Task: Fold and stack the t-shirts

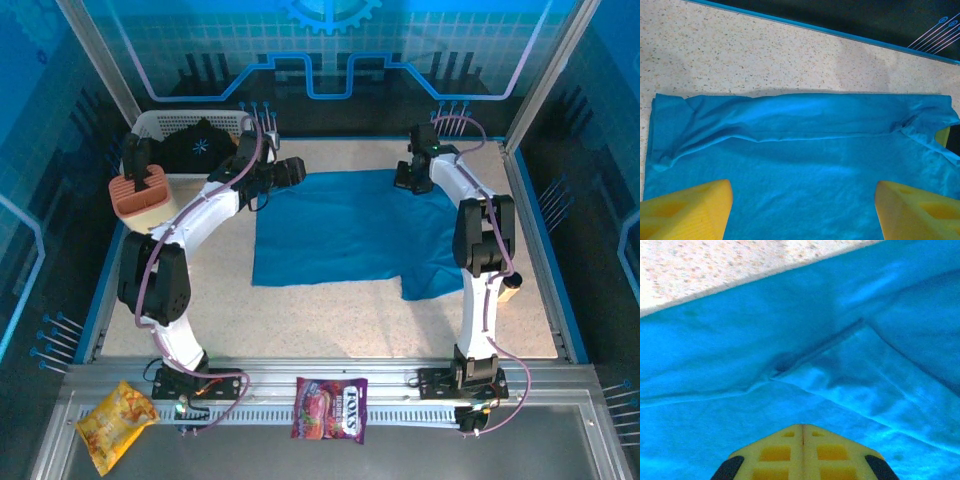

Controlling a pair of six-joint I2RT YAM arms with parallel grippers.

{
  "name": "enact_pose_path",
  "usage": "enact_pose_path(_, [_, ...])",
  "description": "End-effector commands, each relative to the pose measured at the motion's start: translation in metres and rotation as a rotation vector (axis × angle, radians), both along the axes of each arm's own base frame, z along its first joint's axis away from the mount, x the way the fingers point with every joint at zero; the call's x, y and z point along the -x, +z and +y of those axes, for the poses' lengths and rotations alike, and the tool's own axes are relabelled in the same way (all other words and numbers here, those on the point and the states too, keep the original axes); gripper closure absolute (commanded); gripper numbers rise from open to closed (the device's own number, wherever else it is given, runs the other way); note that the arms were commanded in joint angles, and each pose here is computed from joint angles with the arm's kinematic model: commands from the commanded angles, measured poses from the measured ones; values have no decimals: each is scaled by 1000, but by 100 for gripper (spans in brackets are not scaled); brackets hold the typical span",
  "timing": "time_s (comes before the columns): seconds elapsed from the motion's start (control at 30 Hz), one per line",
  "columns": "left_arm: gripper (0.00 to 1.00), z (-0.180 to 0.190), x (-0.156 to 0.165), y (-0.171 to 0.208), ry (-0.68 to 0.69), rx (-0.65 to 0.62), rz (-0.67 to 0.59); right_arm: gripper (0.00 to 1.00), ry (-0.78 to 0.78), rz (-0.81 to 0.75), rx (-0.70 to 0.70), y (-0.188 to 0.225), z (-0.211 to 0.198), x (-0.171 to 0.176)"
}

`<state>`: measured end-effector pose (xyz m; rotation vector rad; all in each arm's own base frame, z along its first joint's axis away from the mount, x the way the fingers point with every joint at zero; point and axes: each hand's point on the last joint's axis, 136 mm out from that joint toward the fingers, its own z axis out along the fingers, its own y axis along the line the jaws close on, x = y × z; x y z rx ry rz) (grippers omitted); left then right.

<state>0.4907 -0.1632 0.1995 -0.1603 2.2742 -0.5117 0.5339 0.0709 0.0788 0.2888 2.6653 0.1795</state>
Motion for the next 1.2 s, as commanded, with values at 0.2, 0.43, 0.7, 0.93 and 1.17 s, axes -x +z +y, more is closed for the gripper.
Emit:
enact_pose_path(0.2, [23,-6,4,11,-38,17,-29,77,-67,-10,61,-3,-24,-29])
enact_pose_path(0.43, [23,-7,4,7,-43,10,-16,68,-67,43,68,-38,-35,-46])
enact_pose_path(0.7, [23,-8,2,2,-46,6,-8,66,-70,36,65,-40,-42,-56])
enact_pose_path(0.93, [23,-8,3,0,-48,8,-3,67,-75,43,46,-43,-43,-58])
enact_pose_path(1.17, [24,-7,4,0,-48,6,-4,67,-87,55,30,-47,-45,-59])
